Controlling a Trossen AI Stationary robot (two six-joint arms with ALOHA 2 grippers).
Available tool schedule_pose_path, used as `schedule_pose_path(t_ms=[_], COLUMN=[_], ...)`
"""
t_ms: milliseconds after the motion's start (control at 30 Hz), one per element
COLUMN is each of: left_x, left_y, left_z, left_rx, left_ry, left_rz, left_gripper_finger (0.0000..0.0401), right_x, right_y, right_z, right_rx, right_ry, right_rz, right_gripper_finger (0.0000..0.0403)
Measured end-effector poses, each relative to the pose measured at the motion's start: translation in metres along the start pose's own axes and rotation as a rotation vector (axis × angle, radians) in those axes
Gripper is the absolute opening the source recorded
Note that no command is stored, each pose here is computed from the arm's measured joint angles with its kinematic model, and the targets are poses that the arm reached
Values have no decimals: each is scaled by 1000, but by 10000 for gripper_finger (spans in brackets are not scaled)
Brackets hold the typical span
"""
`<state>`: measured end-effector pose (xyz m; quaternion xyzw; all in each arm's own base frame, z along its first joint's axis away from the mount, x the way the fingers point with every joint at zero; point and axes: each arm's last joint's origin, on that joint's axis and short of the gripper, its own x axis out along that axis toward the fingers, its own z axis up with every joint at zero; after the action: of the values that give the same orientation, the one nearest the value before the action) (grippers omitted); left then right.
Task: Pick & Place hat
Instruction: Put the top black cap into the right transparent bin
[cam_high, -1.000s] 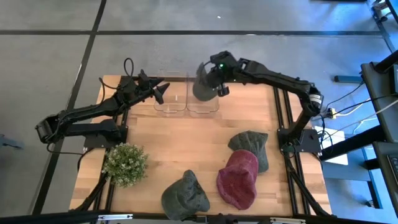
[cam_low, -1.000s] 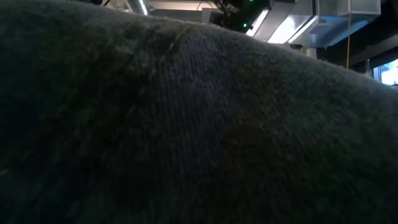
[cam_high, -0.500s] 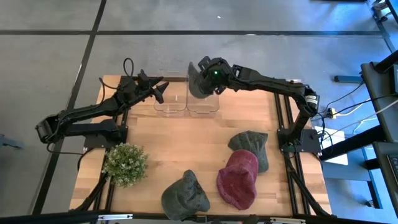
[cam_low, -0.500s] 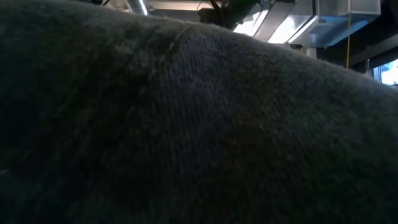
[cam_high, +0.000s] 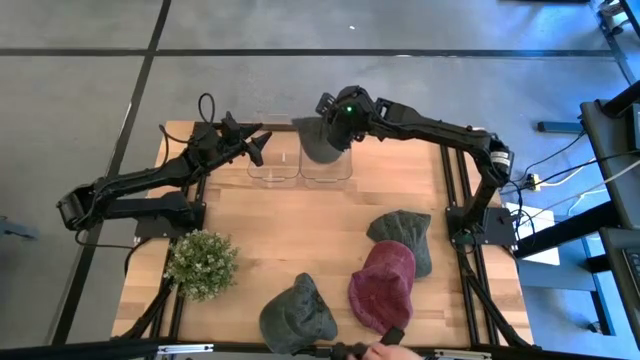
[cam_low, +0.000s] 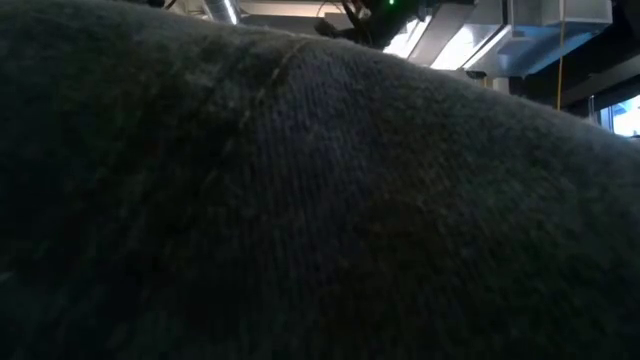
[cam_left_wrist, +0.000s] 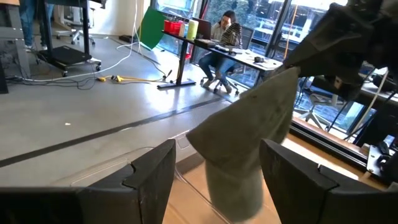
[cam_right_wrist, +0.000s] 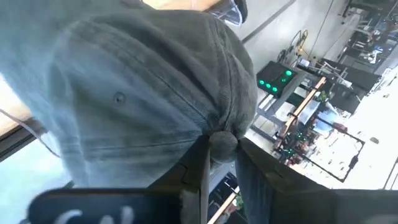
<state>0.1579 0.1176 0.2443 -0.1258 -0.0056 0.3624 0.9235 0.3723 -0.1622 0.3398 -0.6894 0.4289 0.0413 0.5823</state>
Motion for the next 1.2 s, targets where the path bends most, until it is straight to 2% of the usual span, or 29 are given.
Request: schedule_pose_path(t_ms=[267, 400, 533, 733, 1033, 1200], left_x=[0, 0, 0, 0, 0, 0], left_y=[0, 0, 0, 0, 0, 0], left_z=[0, 0, 0, 0, -1, 0], left_rx=[0, -1, -8, -9, -8, 7], left_ry=[0, 0, 0, 4, 5, 5], left_rz=[0, -1, 0, 1, 2, 1], left_gripper_finger=[227, 227, 227, 227, 227, 227], right_x=[15, 29, 48, 73, 78, 78], right_y=[11, 19, 30, 35, 33, 32], right_z=[-27, -34, -35, -35, -35, -36], right_rx=[222, 280, 250, 197, 198, 205], right_ry=[49, 62, 69, 153, 174, 191], right_rz=[1, 37, 83, 68, 31, 15], right_gripper_finger=[69, 70, 70, 70, 73, 94])
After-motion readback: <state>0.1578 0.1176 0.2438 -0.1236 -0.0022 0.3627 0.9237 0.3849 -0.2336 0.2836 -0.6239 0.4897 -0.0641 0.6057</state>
